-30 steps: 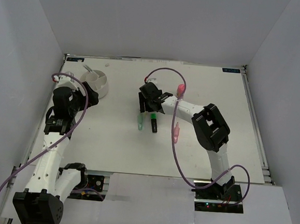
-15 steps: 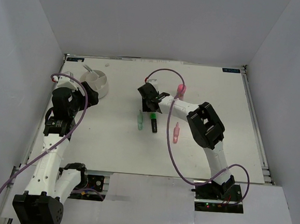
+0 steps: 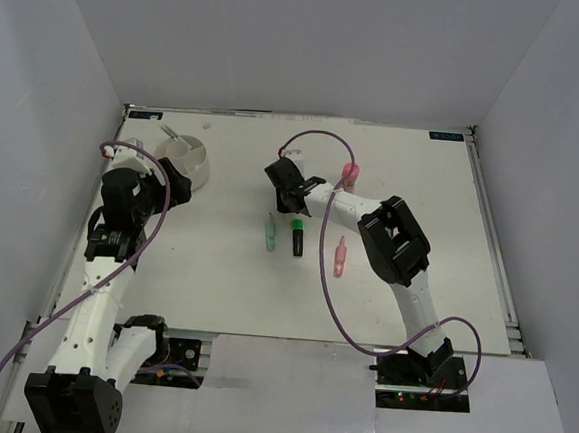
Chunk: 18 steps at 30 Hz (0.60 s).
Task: Sort the stationery into containers
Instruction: Pick up the pen from the center of the board.
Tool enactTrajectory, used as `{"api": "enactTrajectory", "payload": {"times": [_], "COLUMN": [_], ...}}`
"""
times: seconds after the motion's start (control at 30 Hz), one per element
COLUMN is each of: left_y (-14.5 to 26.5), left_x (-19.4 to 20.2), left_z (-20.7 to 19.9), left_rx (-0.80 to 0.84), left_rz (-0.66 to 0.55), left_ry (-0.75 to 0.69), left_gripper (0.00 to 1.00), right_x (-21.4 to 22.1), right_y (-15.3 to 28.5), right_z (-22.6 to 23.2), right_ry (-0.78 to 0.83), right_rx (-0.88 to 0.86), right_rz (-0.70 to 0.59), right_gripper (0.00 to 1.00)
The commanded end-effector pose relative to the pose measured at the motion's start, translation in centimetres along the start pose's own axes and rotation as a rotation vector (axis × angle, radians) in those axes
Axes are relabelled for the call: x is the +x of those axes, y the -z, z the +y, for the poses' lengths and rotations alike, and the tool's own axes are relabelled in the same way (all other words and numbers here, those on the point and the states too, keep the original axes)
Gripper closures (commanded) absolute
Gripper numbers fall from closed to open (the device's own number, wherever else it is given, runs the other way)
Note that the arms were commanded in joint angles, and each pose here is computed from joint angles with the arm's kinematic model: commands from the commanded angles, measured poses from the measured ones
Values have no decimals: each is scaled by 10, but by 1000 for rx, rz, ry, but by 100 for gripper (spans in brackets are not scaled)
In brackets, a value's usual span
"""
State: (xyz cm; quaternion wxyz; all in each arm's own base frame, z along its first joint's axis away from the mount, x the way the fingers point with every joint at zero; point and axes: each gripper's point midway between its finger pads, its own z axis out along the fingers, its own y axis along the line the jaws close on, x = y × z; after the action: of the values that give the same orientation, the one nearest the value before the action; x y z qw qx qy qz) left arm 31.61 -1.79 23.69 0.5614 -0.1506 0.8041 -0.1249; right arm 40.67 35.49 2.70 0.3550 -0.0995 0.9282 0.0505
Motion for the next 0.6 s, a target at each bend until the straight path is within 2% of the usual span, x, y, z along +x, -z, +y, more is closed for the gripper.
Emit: {"api": "enactTrajectory", "payload": {"times": [0.0,0.13,0.23,0.4,0.5,0.53,0.57], "left_y": [-1,-5,-7,-5,-3,-3,-4], "left_x": [2,8,13,11,14,11,13], "left_z": [-8,-18,-39,-77,-104,-110,-116], "left_rx": [42,93,190,364,448,463,475], "left_rz": [11,51,131,233,292,296,309], "left_ry": [4,21,59,151,194,227,242], "left_gripper": [2,2,2,2,2,2,2], "right_x": [-2,-18,-44,-73,-72,-87,-88], "right_y": [-14,-3,21,79,115,144,155], "right_z": [-3,5,16,33,38,46,48], "right_ry": [9,59,93,173,245,255,263], "right_rx": [8,-56,-137,-299,-367,-430,-461], "right_rz": [-4,-41,-135,-293,-364,-450,-478], "right_gripper": [86,89,89,90,90,90,90]}}
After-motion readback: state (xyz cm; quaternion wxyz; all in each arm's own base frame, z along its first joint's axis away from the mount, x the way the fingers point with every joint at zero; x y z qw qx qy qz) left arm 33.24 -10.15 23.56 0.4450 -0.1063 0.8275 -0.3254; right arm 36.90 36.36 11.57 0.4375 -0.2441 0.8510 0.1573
